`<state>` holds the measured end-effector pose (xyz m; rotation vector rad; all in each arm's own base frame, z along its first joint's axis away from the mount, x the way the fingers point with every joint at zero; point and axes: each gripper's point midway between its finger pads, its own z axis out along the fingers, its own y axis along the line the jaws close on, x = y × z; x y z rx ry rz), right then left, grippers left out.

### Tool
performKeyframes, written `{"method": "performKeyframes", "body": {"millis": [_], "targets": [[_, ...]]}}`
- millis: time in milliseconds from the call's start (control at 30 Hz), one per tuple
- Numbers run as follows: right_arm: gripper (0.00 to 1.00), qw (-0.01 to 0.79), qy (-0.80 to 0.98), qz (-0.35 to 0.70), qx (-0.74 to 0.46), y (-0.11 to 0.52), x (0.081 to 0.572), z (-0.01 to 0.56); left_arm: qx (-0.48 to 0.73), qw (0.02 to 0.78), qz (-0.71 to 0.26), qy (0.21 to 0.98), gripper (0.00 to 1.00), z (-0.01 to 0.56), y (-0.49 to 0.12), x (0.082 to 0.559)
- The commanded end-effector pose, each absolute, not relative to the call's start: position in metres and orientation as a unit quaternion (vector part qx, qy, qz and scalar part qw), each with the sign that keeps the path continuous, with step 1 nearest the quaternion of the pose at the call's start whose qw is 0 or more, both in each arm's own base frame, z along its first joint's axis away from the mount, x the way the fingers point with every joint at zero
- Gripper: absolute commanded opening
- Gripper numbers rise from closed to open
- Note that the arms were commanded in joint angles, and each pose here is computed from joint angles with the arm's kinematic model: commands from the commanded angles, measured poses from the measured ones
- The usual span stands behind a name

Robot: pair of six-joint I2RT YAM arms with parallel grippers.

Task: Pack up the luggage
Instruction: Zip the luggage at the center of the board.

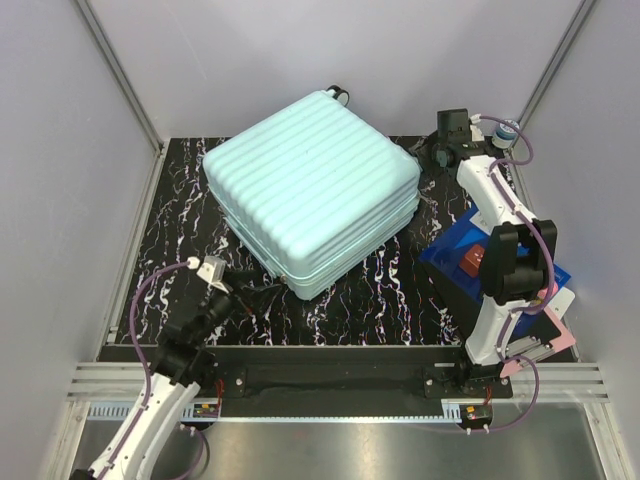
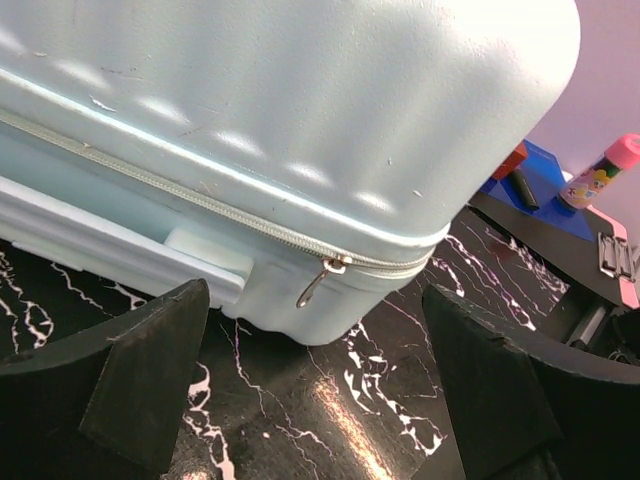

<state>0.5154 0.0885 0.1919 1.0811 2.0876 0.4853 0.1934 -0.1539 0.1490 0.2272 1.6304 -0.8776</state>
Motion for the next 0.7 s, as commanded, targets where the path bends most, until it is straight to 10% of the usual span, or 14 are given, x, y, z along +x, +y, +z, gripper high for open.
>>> {"method": "performKeyframes", "body": {"millis": [0,667], "targets": [[0.00,0.384,0.812,0.190,0.397,0.079,0.550,0.187,0.127,0.592,-0.392,0.693,0.91,0.143,-0.165,0.194],[0.00,0.359,0.827,0.221,0.371,0.079,0.569,0.176,0.170,0.625,-0.294,0.703,0.85,0.176,-0.190,0.206]]}}
